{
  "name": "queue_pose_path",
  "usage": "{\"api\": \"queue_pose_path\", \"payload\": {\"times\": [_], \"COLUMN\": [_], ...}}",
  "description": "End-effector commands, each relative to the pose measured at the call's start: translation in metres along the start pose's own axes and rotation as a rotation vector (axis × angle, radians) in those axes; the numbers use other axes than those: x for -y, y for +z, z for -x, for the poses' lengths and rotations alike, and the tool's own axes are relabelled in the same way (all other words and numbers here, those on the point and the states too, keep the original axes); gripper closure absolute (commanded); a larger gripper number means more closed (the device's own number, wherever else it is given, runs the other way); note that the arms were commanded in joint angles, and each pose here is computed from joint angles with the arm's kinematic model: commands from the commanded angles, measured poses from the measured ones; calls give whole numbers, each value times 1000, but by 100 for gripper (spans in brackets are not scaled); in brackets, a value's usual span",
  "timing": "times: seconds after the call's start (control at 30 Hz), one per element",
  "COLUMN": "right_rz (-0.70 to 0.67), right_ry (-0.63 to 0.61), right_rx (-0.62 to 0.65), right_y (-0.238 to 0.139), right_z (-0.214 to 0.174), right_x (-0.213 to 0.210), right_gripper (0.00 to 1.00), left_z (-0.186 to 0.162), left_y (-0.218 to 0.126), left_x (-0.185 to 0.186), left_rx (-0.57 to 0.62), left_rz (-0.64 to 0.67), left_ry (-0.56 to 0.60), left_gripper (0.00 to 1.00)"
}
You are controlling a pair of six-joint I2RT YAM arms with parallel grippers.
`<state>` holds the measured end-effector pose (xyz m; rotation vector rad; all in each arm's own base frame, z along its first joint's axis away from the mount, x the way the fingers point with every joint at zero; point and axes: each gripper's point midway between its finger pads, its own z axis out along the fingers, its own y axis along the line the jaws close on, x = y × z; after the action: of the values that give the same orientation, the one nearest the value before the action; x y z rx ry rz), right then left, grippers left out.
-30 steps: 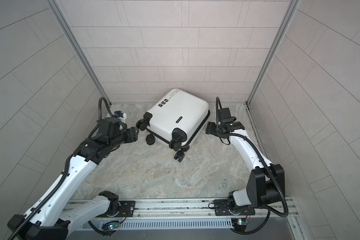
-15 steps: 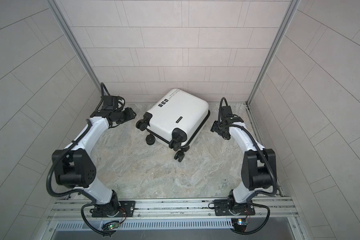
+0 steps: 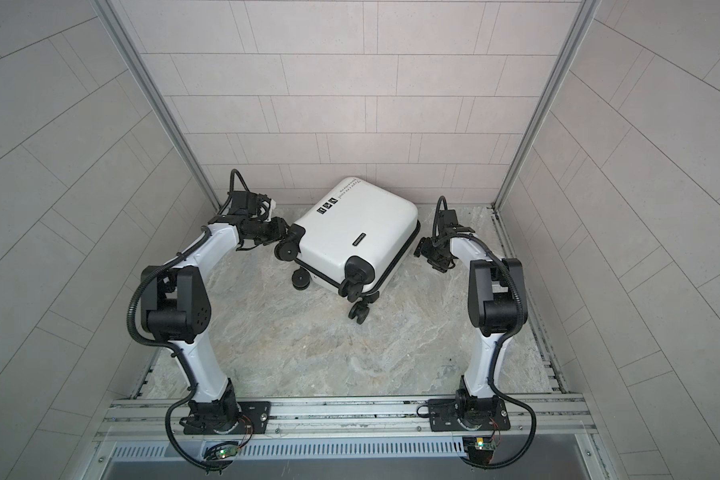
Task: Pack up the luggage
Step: 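Press both grippers against the suitcase sides to straighten it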
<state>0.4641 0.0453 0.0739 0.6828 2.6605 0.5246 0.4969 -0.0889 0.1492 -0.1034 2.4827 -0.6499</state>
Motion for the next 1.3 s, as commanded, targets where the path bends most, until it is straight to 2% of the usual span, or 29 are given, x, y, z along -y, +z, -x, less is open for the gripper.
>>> {"api": "queue_pose_path", "payload": {"times": [0.0,0.47,0.7,0.87,1.17,1.27], "right_rz": [19,50,52,46,-46,-55], "right_ry": [-8,-95,-129,-140,-131,-110], "right_rx": [-27,-87,-108,-100,6,53], "right_y": [9,29,34,31,-23,-47], "right_z": [1,26,39,46,65,64], "right_x": [-11,-54,-71,-78,-44,-27], "right_gripper": [22,22,20,19,16,15], "left_z": [-13,-68,-101,-110,-113,-115], "left_y": [11,3,-4,-8,-46,-62], "left_x": [21,45,50,55,49,41], "left_rx": [-36,-115,-94,-71,-6,20], "left_rz": [-80,-135,-122,-130,-35,25], "left_ry": [54,85,71,57,55,33], "left_gripper": [53,56,57,57,54,50]}}
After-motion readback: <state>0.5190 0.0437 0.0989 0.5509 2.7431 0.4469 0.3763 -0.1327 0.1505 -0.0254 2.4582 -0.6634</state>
